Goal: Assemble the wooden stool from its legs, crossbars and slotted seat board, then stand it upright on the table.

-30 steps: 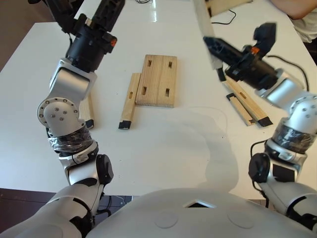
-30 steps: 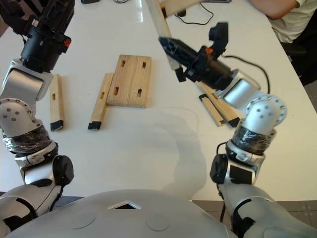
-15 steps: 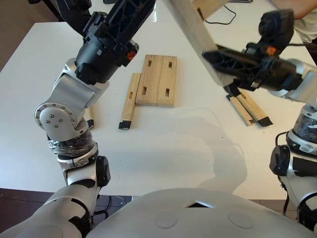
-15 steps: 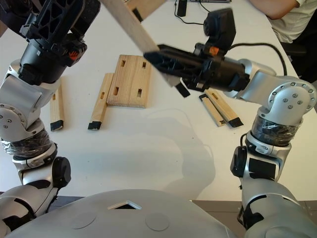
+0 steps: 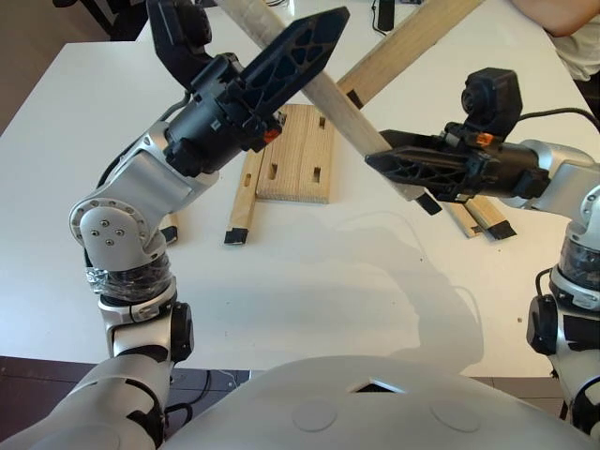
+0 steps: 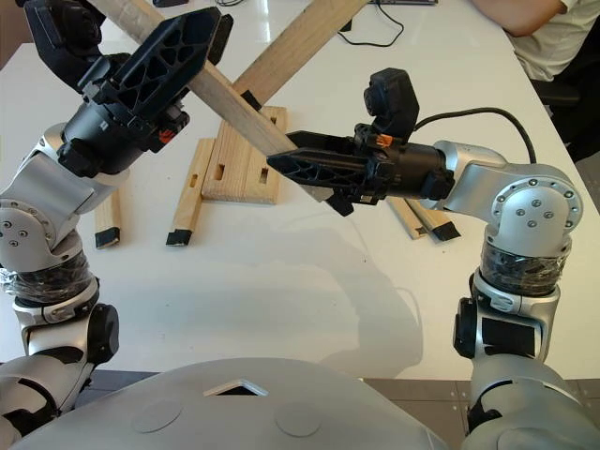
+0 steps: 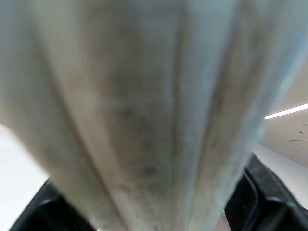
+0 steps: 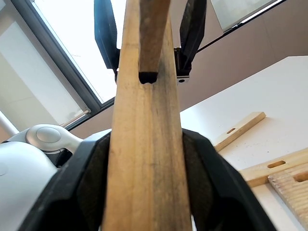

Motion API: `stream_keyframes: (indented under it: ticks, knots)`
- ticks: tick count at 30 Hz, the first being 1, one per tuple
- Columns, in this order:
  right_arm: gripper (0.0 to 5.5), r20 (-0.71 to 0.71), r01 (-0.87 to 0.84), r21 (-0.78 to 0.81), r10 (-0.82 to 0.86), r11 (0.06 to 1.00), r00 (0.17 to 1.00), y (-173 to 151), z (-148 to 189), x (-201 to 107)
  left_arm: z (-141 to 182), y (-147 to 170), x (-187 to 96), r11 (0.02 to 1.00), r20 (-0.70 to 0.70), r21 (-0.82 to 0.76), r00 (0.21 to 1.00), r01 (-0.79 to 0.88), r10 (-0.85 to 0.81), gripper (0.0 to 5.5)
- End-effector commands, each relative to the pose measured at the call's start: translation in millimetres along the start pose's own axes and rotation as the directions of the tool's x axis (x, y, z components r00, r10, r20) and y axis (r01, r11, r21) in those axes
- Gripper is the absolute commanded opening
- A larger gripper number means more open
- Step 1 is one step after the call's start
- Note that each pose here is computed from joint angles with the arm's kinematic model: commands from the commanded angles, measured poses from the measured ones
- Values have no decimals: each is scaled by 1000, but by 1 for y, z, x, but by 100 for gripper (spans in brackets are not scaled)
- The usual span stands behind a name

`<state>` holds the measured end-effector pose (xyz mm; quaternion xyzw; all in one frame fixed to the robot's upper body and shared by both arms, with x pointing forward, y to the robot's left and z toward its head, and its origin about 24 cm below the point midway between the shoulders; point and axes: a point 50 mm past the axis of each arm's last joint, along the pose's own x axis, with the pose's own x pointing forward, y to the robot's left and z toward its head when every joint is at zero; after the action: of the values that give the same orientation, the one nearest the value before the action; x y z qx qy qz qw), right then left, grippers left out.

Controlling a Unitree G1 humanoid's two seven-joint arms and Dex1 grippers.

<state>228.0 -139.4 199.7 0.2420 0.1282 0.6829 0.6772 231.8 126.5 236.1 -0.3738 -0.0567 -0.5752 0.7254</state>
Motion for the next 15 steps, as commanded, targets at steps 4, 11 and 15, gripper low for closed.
stream_keyframes:
  ticks: [4, 11, 15]
  knots:
    - [205, -11, 19, -33, -19, 999, 1000, -2, -3, 2, 0, 0, 1, 1000, -49, 15, 999, 10, -9, 208]
    - [205, 17, 39, -38, -39, 999, 999, -5, -1, 0, 2, 1, -3, 999, -44, 42, 999, 4, -2, 203]
    - [205, 35, 72, -47, -71, 996, 997, -11, 1, -2, 5, 2, -4, 998, -35, 65, 999, 2, 1, 203]
